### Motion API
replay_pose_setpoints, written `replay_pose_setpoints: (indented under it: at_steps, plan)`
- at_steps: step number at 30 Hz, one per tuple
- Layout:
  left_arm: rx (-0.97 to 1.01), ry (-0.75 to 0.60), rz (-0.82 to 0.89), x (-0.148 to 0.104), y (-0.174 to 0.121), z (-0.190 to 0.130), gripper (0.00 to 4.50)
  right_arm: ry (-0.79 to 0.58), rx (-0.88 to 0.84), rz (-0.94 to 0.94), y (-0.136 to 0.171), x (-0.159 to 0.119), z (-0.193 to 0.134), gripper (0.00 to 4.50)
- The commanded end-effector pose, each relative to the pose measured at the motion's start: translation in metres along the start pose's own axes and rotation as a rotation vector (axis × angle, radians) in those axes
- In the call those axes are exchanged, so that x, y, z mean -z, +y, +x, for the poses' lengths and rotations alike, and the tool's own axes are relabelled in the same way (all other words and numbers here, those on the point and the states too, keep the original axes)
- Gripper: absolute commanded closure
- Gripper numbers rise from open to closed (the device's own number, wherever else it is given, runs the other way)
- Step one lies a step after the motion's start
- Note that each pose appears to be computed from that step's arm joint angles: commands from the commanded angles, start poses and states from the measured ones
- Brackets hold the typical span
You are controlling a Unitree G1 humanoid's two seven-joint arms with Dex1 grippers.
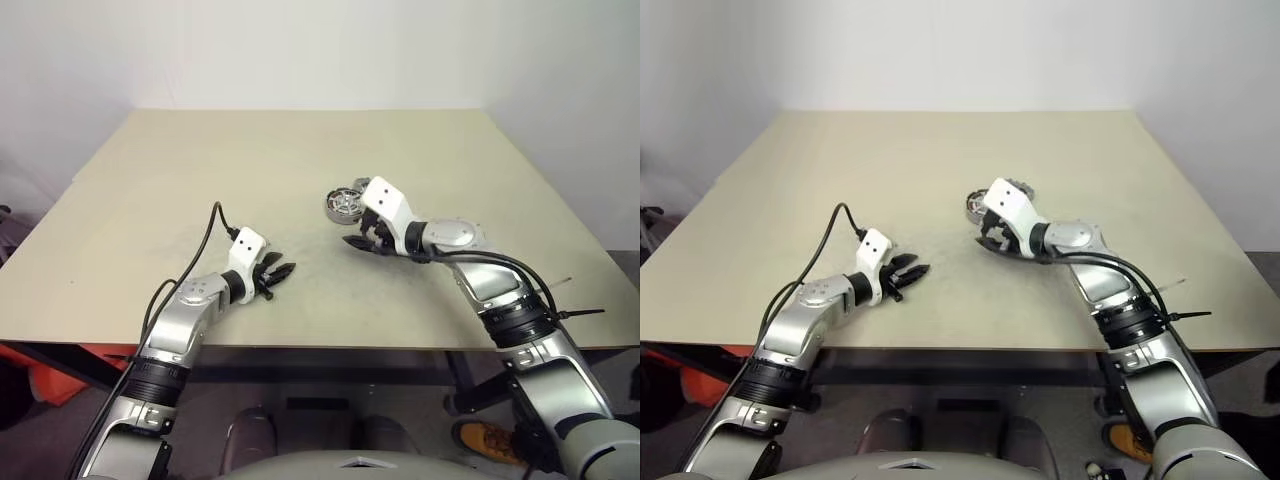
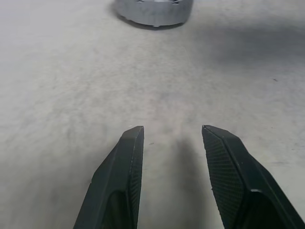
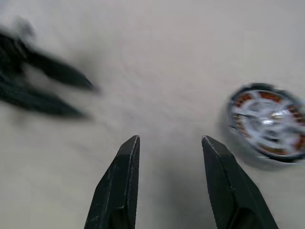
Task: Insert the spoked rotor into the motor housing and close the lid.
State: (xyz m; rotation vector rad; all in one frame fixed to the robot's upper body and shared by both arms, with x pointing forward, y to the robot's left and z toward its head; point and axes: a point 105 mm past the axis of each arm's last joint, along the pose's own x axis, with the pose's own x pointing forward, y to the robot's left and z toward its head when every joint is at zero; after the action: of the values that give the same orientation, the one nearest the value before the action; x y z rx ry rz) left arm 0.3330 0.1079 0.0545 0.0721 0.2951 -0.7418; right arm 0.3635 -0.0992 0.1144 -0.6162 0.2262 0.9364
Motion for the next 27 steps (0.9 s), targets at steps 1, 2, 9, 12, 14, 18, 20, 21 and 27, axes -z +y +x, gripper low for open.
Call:
replay_pose_setpoints:
  at_steps: [1,2,9,12,14,18,20,21,27]
  plan:
    - [-0.012,-0.051,0.021,-0.015,0.003,0.000,2.46,0.039,-0.006,-0.338,-0.009,-0.001,0.001,2.23]
    - [-0.014,-0.053,0.020,-0.015,0.003,0.000,2.46,0.078,-0.008,-0.417,-0.014,0.005,0.003,2.23]
    - [-0.026,-0.063,0.009,-0.015,0.002,0.002,2.46,0.139,-0.028,-0.572,-0.039,0.003,0.024,2.23]
    - [-0.030,-0.065,0.005,-0.014,0.001,0.002,2.46,0.157,-0.023,-0.595,-0.045,-0.001,0.036,2.23]
    - [-0.033,-0.066,0.002,-0.013,0.000,0.002,2.46,0.172,-0.016,-0.596,-0.048,-0.003,0.044,2.23]
    - [-0.043,-0.064,-0.006,-0.011,-0.001,-0.001,2.46,0.200,-0.011,-0.556,-0.045,-0.006,0.062,2.23]
    - [-0.045,-0.065,-0.007,-0.011,-0.002,-0.002,2.46,0.229,0.002,-0.544,-0.044,-0.002,0.068,2.23]
    - [-0.045,-0.065,-0.007,-0.011,-0.002,-0.002,2.46,0.239,0.006,-0.544,-0.044,-0.001,0.069,2.23]
    - [-0.055,-0.065,-0.012,-0.010,-0.002,-0.005,2.46,0.283,0.032,-0.535,-0.047,0.005,0.071,2.23]
